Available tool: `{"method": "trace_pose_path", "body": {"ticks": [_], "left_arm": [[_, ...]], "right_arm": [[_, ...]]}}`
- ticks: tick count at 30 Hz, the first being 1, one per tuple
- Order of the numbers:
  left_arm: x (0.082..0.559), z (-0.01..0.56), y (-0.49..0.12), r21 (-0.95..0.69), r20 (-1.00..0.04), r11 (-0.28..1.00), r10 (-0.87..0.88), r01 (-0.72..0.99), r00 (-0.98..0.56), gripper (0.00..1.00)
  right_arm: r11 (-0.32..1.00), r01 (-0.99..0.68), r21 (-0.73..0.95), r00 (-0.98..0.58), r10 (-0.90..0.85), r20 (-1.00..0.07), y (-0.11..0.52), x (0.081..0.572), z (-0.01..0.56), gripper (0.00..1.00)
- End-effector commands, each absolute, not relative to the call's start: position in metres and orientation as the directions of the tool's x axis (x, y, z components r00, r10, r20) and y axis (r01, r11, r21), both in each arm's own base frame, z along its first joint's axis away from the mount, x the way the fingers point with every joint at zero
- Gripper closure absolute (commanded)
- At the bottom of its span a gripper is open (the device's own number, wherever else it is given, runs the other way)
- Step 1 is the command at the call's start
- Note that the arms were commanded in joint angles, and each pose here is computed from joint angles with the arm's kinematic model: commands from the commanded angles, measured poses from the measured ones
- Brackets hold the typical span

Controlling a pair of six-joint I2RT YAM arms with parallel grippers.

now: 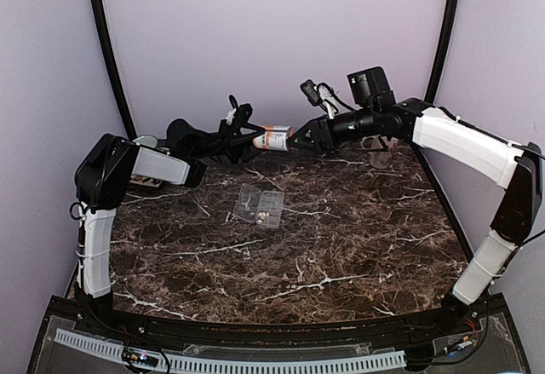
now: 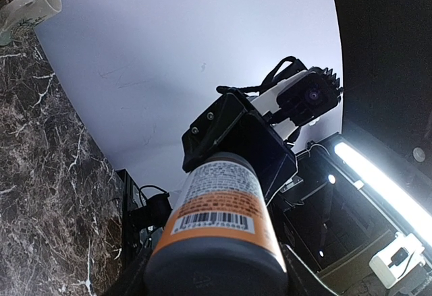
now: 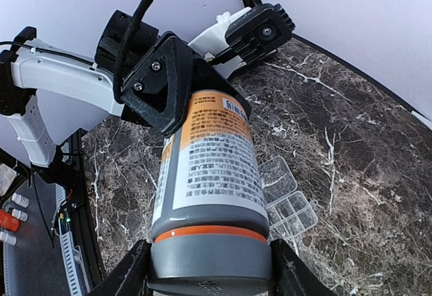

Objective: Sort the pills into containers
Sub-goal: Screw the lid of the pill bottle onto the pill bottle.

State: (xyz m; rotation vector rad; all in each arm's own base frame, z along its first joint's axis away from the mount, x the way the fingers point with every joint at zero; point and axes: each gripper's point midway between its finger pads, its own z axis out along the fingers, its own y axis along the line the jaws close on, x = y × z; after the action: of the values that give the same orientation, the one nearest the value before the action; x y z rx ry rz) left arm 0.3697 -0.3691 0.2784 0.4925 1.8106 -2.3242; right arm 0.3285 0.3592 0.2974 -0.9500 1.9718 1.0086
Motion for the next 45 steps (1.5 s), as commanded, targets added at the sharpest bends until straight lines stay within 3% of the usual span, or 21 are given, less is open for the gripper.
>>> {"method": "trace_pose_path", "body": {"ticks": [1,10,24,35,45], "left_arm": [[0.363,0.299,-0.373,-0.868,-0.440,-0.290,0.077,0.402,-0.895,1.00],[0.365,0.301,-0.378,-0.855,-0.477,-0.268,0.069,0.444,-0.876,1.00],[0.363,0.315,-0.380,-0.802,-0.550,-0.287,0.014,0.524,-0.835,1.00],[0.357,0.321,-0.375,-0.772,-0.586,-0.284,-0.031,0.569,-0.810,1.00],[0.346,0.325,-0.379,-0.745,-0.631,-0.264,-0.020,0.613,-0.775,1.00]], "right_arm": [[0.414,-0.854,0.315,-0.453,-0.293,-0.842,0.372,0.328,0.302,0.53],[0.420,-0.821,0.386,-0.514,-0.253,-0.819,0.380,0.327,0.308,0.65],[0.333,-0.695,0.638,-0.686,-0.038,-0.727,0.396,0.330,0.332,0.66],[0.313,-0.551,0.774,-0.789,0.105,-0.605,0.383,0.350,0.334,0.68],[0.224,-0.383,0.896,-0.885,0.188,-0.426,0.375,0.360,0.331,0.68]]}}
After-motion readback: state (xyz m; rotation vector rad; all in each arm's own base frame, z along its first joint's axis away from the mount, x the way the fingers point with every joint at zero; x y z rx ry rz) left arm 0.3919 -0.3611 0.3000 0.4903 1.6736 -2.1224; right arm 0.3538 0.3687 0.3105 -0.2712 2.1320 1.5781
